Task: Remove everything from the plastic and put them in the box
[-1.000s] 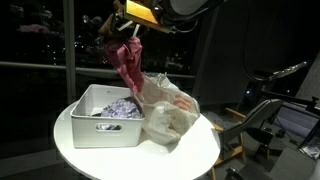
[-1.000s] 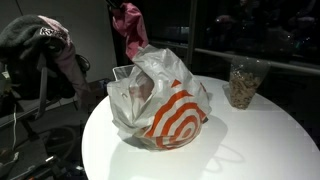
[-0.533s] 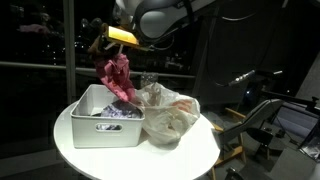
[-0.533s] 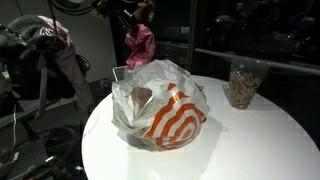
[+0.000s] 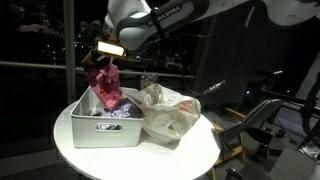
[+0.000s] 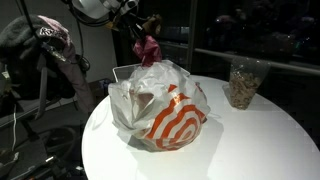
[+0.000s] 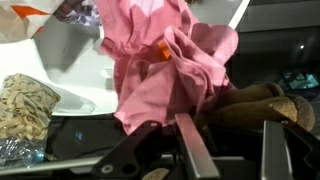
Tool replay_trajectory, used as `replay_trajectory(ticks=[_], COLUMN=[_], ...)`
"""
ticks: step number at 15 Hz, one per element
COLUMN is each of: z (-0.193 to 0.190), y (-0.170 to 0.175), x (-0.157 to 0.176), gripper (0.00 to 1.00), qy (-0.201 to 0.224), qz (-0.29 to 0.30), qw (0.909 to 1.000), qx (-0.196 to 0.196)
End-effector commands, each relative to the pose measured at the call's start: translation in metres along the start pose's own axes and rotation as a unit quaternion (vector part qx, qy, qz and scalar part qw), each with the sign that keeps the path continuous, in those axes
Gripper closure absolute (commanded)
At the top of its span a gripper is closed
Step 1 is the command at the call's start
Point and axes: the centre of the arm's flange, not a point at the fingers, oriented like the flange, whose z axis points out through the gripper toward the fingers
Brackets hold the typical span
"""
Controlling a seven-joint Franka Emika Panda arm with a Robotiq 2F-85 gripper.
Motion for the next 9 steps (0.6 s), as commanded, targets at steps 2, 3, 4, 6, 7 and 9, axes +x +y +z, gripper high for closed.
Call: replay_trajectory(ticks=[2,3,4,6,7,9], z=[0.05,0.061,0.071,0.087,0.093,0.101], y=[-0.001,0.001,0.003,0.005,0.006,0.008], x=[0.024,0.021,0.017,0.003,-0.007,-0.026], gripper=[1.0,1.0,0.96,0.72,0.71,0.59], qy=[-0.043,-0.061,-0.086,-0.144,-0.167,-0.214], qz=[-0.002,-0.002,-0.004,-0.014,-0.02,-0.034], qw=[0.999,0.998,0.9962,0.9894,0.9855,0.9758], qx=[-0.011,-0.015,-0.017,-0.015,-0.021,-0.03])
